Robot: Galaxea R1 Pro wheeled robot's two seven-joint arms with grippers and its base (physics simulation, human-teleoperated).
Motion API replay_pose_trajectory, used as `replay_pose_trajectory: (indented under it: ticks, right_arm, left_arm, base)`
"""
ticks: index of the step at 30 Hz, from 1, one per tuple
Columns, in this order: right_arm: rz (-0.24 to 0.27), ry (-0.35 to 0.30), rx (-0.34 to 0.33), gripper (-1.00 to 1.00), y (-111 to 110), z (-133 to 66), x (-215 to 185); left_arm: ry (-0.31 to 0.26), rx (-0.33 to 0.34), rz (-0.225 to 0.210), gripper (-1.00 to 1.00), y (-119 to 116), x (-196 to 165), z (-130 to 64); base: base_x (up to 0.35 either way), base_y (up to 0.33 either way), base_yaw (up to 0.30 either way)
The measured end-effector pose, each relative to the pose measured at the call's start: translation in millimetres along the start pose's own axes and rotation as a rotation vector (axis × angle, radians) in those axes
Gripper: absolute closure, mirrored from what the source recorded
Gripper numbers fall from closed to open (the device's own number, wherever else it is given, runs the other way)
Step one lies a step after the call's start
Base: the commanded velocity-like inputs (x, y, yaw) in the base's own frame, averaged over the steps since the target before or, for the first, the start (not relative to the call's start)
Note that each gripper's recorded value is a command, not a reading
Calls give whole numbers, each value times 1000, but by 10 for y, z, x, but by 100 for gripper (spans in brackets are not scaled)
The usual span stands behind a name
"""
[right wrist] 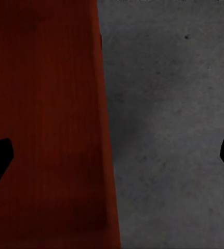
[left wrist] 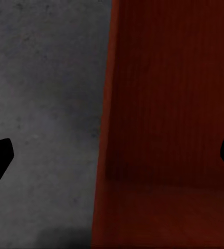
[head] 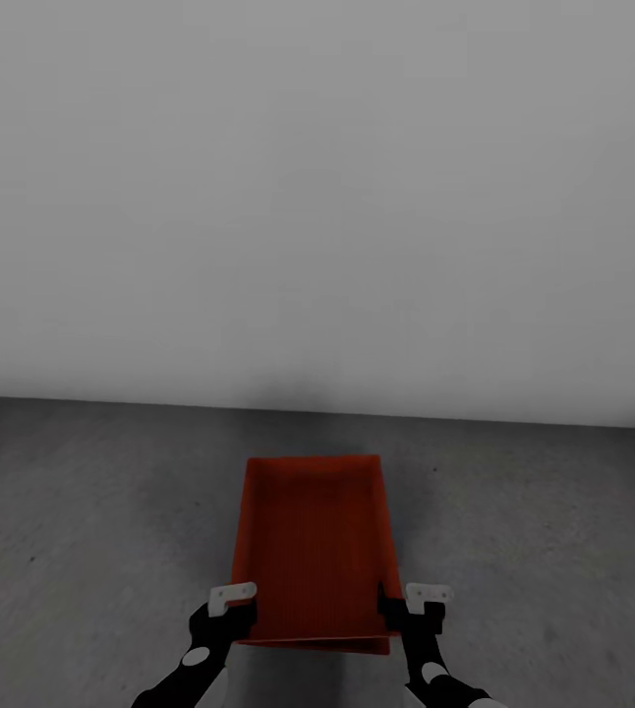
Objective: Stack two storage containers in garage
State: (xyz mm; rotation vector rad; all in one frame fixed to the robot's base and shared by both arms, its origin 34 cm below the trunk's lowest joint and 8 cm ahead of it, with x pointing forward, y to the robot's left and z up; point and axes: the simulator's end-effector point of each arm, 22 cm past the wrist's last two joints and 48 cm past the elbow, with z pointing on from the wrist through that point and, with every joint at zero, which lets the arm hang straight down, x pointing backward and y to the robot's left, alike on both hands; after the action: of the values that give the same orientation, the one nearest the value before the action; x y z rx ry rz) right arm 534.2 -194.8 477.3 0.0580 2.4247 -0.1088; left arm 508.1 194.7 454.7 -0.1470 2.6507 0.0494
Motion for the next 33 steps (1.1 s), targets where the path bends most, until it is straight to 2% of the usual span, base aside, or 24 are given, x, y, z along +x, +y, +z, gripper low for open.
replay_pose_trajectory:
  ticks: [14,33]
  right_arm:
    - [-1,-1,-1,-100,-11,-167,-146]
    - [-2,-1,-3,-100,-25,-386,-317]
  left_arm:
    - [-45,7,-12,-100,-5,-199,-197]
    - [-47,7,-14,-100,-7,-315,-453]
  base:
    - [0,0,0]
    - [0,0,0]
